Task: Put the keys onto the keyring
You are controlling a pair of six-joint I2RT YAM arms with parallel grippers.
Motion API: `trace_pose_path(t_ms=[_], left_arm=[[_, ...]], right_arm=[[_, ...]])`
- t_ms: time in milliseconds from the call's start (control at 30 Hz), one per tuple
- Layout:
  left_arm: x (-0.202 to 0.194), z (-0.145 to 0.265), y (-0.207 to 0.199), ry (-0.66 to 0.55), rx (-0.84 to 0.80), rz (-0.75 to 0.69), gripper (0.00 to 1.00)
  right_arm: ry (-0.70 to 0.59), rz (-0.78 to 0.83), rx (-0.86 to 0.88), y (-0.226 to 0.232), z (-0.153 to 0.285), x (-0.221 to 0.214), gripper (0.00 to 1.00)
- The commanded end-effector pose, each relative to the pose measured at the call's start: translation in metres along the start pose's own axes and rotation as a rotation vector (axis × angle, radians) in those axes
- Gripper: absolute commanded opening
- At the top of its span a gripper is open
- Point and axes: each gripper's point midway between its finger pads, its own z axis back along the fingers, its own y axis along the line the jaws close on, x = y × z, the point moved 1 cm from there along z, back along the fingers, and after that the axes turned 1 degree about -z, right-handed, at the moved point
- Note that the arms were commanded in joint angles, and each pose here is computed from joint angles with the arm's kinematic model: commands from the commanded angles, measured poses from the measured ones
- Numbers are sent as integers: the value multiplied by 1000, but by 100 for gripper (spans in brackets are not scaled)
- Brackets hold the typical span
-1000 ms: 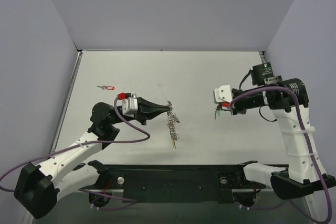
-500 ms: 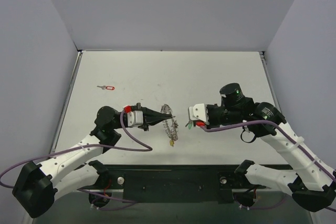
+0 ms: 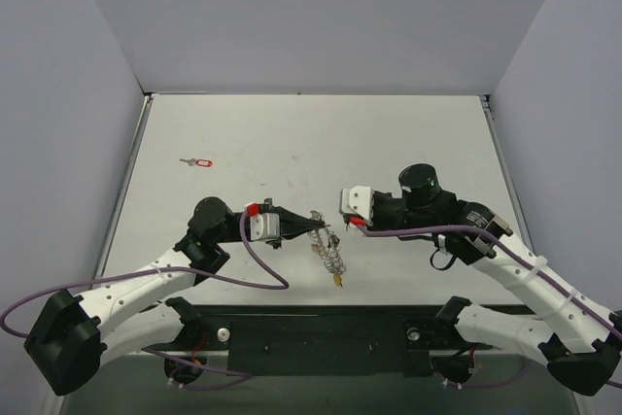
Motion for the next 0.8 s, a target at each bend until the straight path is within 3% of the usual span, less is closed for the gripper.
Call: trace_pose_path(t_ms=[0, 767], left_arm=[[7, -3, 11, -23, 54, -55, 0], [5, -1, 19, -27, 134, -57, 0]], right_arm=[[-104, 4, -53, -8, 1, 23, 0], [-182, 128, 29, 12, -8, 29, 0]])
